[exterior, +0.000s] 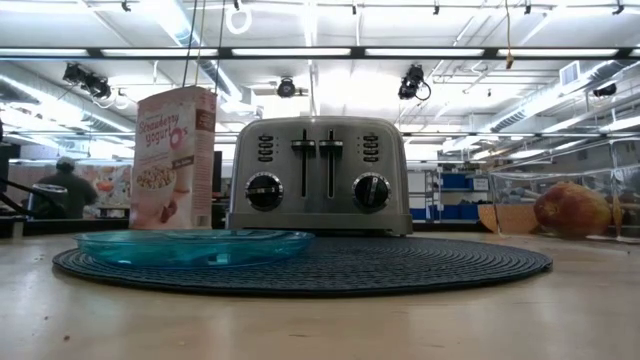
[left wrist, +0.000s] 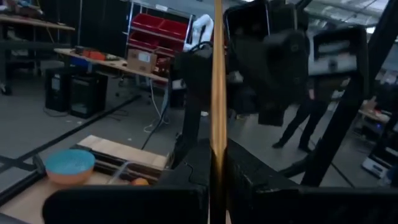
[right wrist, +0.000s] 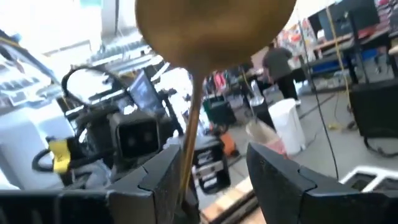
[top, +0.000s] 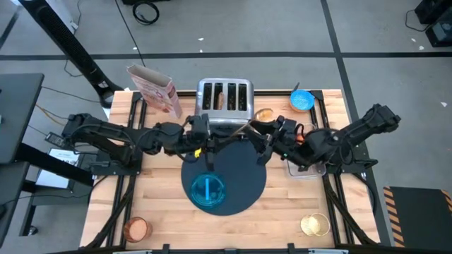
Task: Arrange a breakfast setting
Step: Put the yellow spoon on the blue table mat
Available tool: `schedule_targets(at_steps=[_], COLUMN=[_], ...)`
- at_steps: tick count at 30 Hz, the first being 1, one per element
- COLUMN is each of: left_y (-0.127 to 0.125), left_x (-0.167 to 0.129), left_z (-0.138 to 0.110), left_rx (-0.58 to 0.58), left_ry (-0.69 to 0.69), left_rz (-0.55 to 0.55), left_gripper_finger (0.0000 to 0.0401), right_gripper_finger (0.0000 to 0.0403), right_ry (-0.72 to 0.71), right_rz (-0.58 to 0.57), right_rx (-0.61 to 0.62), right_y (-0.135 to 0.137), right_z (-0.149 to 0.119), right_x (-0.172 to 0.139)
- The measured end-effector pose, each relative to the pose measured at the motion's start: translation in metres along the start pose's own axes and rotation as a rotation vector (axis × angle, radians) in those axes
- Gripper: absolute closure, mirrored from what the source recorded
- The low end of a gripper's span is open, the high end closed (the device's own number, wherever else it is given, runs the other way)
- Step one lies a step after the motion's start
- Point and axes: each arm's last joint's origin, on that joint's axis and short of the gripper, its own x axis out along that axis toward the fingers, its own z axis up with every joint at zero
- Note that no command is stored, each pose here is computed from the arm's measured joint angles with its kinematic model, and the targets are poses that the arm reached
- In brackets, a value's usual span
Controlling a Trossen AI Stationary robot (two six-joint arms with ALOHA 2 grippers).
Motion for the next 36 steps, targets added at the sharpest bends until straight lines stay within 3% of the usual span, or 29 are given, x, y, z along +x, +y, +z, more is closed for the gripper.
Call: schedule_targets(at_steps=[12,19,21,30,36], left_y=[0.004,0.004,0.004,0.006,0.008], left_x=[0.001,0.002,0.002,0.0,-0.032], left_z=[0.002,0.002,0.002,-0.006,0.005], left_rx=[0.023,0.039,0.04,0.057,0.107], left_ry=[-0.017,-0.017,-0.018,0.077,0.221], left_rz=[0.012,0.017,0.017,0.035,0.041], left_gripper_finger=[0.0374,0.0374,0.0371,0.0268,0.0193], right_gripper_finger=[0.0288,0.0378,0.0386,0.0386,0.0386], right_ry=[-0.081,-0.09,-0.091,-0.079,0.014], right_rz=[0.041,0.059,0.066,0.008,-0.024], right_rx=[-0.007,0.035,0.041,0.054,0.082], right_y=[-0.006,-0.01,-0.01,-0.011,-0.007], right_z=[0.01,0.011,0.011,0.01,0.013], right_x=[0.011,0.015,0.016,0.015,0.002])
